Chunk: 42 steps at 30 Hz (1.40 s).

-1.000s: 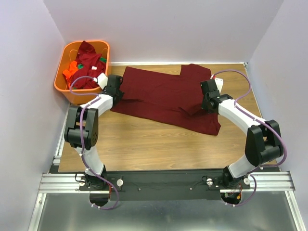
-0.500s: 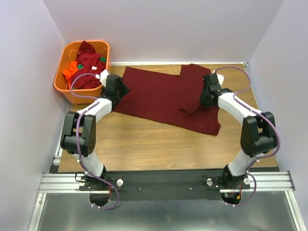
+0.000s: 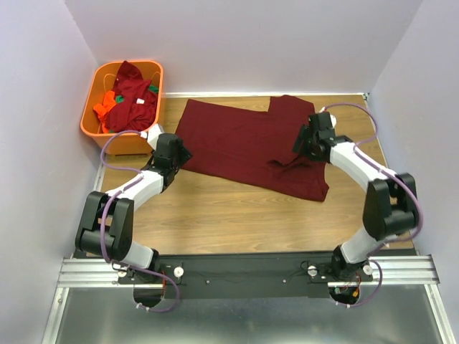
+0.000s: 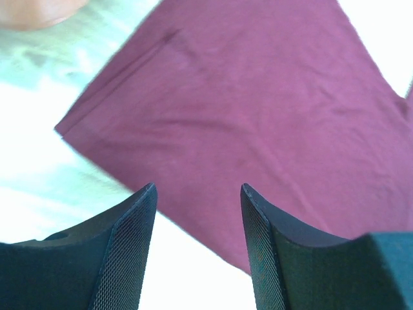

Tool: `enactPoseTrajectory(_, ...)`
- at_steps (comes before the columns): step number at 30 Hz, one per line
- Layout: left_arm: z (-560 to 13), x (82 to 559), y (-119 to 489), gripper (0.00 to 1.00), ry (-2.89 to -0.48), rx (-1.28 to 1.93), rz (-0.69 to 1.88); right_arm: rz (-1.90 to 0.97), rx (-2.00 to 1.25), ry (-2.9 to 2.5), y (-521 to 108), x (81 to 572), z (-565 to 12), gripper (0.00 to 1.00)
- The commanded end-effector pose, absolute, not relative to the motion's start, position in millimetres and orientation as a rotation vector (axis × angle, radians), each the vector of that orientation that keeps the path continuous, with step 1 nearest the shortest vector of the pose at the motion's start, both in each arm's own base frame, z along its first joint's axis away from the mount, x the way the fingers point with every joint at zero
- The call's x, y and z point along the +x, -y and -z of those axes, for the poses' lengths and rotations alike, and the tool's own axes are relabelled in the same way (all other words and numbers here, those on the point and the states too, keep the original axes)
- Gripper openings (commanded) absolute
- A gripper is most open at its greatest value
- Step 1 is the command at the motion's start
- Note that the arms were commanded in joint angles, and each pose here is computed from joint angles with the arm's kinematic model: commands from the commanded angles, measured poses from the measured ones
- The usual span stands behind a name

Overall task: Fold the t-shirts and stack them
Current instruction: Fold the tshirt

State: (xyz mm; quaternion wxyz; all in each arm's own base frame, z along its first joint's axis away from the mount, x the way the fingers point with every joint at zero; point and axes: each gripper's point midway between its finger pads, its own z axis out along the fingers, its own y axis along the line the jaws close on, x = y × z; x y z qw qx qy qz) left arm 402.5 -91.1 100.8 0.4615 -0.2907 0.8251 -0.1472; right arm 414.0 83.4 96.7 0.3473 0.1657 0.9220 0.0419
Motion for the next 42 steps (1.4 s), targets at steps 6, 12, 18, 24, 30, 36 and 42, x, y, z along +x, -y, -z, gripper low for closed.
enactPoseTrajectory(6,-79,397,65,0.60,-2.014,-0.869,0.210,-0.160,0.602,-2.291,-68,353,-110,0.77)
enactPoseTrajectory(12,-63,397,41,0.54,-2.025,-0.945,0.105,-0.353,0.670,-2.331,-88,318,-101,0.75)
enactPoseTrajectory(18,-53,400,20,0.54,-2.023,-1.004,0.061,-0.459,0.787,-2.314,-92,284,-94,0.74)
enactPoseTrajectory(24,-52,412,10,0.52,-2.024,-1.001,0.038,-0.365,0.910,-2.330,-76,262,-76,0.74)
enactPoseTrajectory(30,-46,422,12,0.48,-2.046,-0.980,0.038,-0.266,1.029,-2.374,-65,247,-47,0.74)
enactPoseTrajectory(36,-42,427,12,0.34,-2.053,-0.963,0.035,-0.146,1.099,-2.321,-42,250,-41,0.74)
enactPoseTrajectory(42,-37,426,14,0.06,-2.064,-0.944,0.039,-0.032,1.152,-2.316,-24,250,-29,0.70)
